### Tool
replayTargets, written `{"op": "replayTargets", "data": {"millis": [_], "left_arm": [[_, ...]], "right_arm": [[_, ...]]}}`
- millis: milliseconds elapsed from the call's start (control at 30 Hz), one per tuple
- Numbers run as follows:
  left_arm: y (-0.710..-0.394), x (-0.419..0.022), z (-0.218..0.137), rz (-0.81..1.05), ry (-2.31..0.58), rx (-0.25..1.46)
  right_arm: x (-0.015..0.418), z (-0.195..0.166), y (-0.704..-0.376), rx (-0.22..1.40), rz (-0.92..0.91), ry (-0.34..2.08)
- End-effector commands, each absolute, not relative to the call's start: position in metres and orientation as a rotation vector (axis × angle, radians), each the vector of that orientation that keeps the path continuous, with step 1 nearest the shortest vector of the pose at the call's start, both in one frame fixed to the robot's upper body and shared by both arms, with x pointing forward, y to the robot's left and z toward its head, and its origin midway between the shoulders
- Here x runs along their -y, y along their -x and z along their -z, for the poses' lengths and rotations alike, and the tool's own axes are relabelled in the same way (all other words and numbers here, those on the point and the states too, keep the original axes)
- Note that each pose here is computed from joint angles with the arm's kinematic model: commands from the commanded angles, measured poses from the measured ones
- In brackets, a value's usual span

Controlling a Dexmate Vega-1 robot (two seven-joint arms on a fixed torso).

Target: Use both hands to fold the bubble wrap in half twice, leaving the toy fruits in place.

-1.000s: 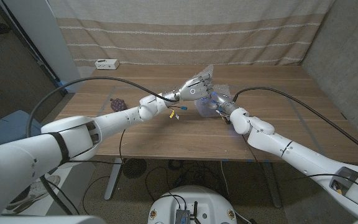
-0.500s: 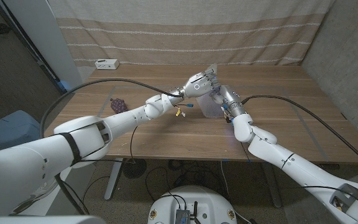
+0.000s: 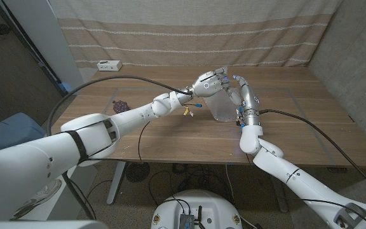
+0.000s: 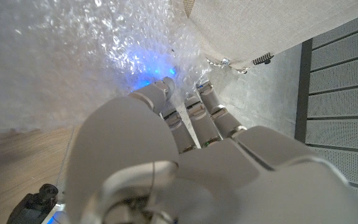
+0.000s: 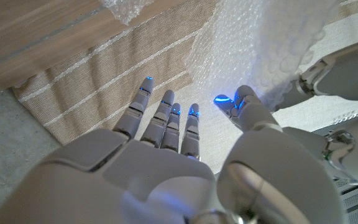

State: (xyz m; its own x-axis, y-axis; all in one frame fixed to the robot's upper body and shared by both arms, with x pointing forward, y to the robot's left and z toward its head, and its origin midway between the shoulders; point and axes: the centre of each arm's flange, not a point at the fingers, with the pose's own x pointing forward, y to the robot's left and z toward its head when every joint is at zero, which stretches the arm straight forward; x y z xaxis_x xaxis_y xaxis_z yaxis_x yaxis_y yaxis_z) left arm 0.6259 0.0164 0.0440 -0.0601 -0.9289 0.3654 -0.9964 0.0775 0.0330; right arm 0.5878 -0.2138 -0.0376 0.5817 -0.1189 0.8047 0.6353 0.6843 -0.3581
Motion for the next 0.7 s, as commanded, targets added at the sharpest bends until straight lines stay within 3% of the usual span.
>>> {"op": "replayTargets", "data": {"millis": [33, 233, 467, 700], "left_arm": [[-0.611, -0.007, -0.050, -0.345, -1.916, 2.165], [-0.602, -0.020, -0.056, -0.411, -1.869, 2.159], [-0.600, -0.026, -0.050, -0.416, -1.868, 2.157], [-0.602, -0.021, -0.048, -0.362, -1.843, 2.141]], "right_arm": [[0.228, 0.026, -0.580, 0.738, 0.719, 0.942], [0.234, 0.024, -0.605, 0.547, 0.867, 1.316], [0.246, 0.022, -0.625, 0.427, 0.985, 1.561], [0.260, 0.016, -0.627, 0.363, 1.156, 1.606]]}}
